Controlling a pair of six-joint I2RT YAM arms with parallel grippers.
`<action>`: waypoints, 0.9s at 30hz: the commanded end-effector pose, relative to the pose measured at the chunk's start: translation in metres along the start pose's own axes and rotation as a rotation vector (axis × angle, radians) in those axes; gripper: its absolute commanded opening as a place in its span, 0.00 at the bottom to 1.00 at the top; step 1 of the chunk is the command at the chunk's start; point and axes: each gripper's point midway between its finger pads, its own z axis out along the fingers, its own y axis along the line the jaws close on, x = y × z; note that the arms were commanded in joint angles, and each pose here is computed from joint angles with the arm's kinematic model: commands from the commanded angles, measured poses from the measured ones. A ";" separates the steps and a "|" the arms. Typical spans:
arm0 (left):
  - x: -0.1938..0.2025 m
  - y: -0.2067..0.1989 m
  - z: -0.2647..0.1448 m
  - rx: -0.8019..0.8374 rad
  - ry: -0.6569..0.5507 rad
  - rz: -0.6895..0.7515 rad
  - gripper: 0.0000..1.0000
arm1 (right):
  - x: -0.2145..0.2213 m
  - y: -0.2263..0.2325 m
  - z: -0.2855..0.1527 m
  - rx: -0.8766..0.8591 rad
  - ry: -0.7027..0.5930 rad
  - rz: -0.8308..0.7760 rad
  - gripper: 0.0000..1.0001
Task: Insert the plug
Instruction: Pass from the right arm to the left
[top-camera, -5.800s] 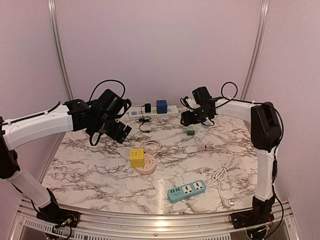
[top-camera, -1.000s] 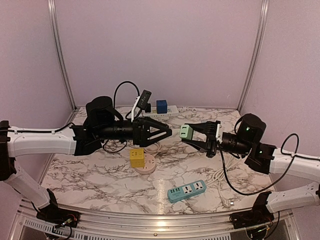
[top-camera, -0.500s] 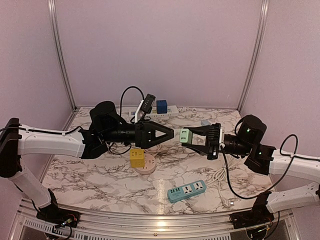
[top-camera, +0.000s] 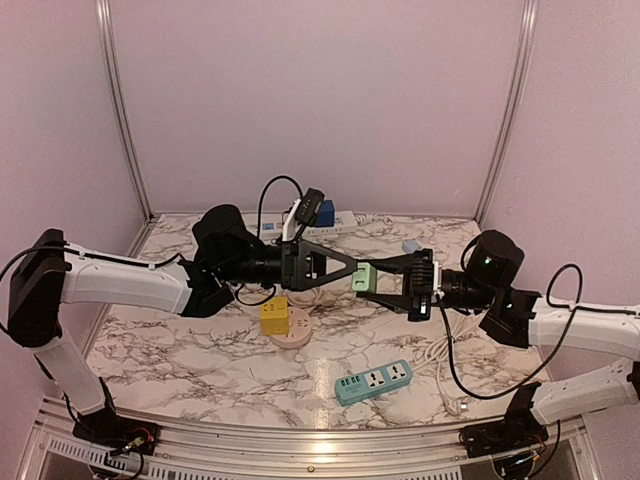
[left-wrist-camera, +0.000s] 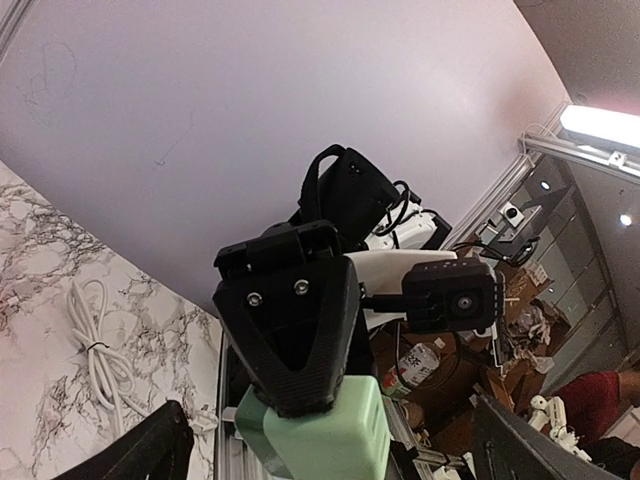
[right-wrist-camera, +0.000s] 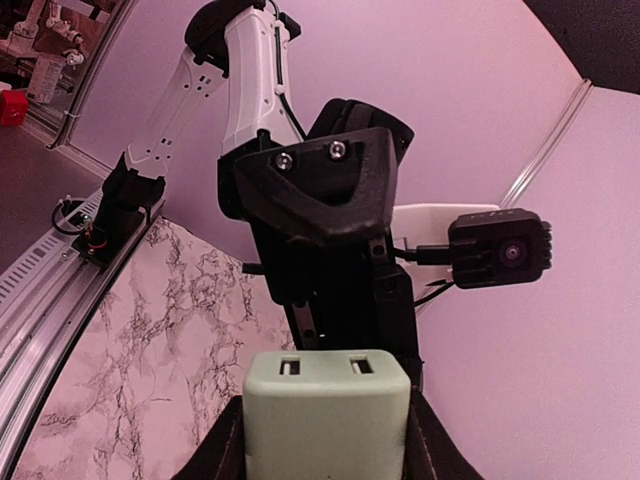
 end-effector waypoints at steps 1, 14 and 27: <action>-0.015 -0.020 0.005 0.082 -0.021 0.044 0.99 | -0.021 -0.007 0.005 -0.010 -0.073 -0.031 0.19; -0.001 -0.003 0.011 0.054 0.019 -0.005 0.99 | -0.030 -0.008 0.008 -0.026 -0.117 -0.048 0.18; 0.002 -0.015 0.014 0.107 0.023 -0.013 0.95 | -0.027 -0.009 0.009 -0.011 -0.118 -0.067 0.18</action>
